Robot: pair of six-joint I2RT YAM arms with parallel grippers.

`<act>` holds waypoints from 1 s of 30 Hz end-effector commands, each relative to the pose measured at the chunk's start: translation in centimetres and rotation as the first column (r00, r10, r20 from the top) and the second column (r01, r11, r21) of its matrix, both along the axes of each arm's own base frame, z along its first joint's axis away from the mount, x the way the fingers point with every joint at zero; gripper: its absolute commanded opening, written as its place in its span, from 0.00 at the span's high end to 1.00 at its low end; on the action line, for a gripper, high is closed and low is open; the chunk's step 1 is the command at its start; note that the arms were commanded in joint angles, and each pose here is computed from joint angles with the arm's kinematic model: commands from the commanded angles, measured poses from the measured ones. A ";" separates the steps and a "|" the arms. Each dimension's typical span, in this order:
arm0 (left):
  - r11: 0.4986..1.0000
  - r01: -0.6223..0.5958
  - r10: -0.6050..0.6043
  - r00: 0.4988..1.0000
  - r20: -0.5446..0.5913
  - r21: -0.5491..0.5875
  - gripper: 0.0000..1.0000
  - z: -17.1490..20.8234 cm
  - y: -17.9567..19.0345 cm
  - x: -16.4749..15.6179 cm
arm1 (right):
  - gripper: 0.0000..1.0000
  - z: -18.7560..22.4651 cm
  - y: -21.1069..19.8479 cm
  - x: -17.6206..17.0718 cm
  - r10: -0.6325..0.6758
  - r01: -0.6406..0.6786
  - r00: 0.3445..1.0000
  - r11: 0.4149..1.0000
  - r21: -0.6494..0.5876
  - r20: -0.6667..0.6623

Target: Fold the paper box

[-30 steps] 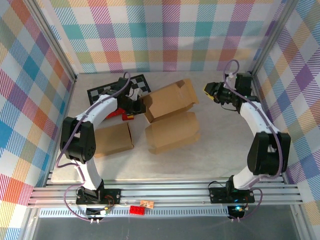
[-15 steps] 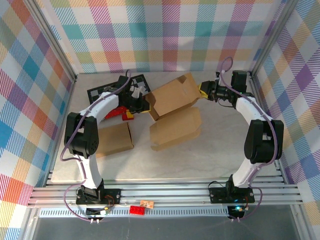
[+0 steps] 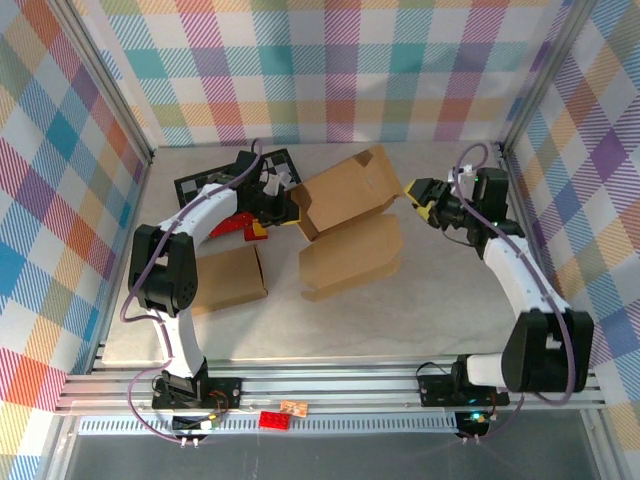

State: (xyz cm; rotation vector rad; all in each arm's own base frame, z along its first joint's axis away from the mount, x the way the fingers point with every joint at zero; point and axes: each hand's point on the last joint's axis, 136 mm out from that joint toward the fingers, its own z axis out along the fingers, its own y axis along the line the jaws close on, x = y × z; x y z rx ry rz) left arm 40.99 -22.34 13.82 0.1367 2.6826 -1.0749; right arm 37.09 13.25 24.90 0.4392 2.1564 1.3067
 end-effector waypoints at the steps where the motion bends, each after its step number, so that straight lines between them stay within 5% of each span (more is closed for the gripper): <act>1: 0.999 -0.032 0.032 0.999 0.034 0.018 1.00 1.4 0.7 0.8 | 0.39 -0.4 1.3 -1.9 -0.115 0.109 0.991 0.991 -0.077 -0.072; 19: 0.982 -0.091 0.069 0.988 0.135 0.164 1.00 3.2 1.6 0.7 | 0.50 -3.6 2.3 1.4 -0.181 0.113 0.971 0.921 -0.372 -0.153; 30: 0.971 -0.079 0.037 0.982 0.187 0.225 1.00 3.9 0.5 -0.4 | 0.59 -5.0 1.5 3.9 -0.243 0.152 0.955 0.896 -0.418 -0.171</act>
